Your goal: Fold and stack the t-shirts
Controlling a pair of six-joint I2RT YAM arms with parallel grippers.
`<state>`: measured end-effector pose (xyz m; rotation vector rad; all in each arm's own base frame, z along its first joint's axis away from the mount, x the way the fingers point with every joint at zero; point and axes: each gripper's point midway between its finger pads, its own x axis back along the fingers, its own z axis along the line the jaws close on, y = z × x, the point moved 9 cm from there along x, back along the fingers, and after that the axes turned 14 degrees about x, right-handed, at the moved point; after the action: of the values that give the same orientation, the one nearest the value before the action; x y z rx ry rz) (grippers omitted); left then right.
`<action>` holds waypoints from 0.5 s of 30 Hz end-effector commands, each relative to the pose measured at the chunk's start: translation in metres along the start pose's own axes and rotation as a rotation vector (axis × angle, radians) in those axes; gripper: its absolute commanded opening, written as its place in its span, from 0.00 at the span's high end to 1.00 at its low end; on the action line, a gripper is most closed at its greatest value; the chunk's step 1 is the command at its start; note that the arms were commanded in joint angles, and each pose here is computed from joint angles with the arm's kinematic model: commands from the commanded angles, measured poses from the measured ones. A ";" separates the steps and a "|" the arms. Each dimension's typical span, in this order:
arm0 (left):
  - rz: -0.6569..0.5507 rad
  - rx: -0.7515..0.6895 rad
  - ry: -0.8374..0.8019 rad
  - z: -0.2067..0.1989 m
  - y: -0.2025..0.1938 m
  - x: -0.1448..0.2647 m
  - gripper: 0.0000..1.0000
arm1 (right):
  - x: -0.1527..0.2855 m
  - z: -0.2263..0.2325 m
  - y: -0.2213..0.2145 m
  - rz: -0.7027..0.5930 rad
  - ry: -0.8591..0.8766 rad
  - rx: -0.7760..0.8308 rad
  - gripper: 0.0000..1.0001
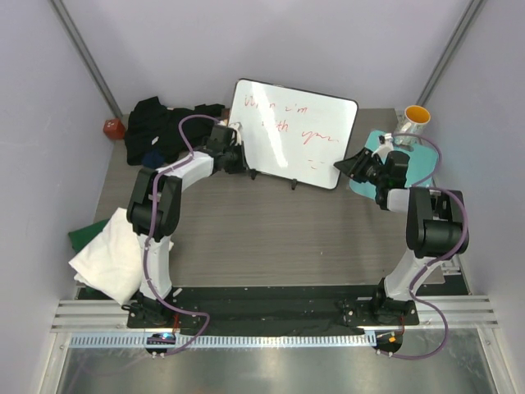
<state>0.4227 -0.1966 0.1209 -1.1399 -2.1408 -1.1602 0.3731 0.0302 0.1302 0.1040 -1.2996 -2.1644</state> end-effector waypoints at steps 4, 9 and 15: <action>0.002 -0.018 -0.026 -0.007 0.006 -0.001 0.99 | 0.020 0.015 0.025 -0.071 -0.074 0.154 0.46; 0.005 -0.021 -0.018 -0.005 0.004 0.000 0.99 | 0.003 0.007 0.031 -0.058 -0.053 0.120 0.45; 0.008 -0.026 -0.012 -0.003 0.002 0.000 0.99 | 0.007 0.007 0.039 -0.104 -0.103 0.140 0.45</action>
<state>0.4210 -0.1960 0.1149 -1.1464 -2.1154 -1.1530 0.3767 0.0226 0.1459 0.0635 -1.4398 -2.1578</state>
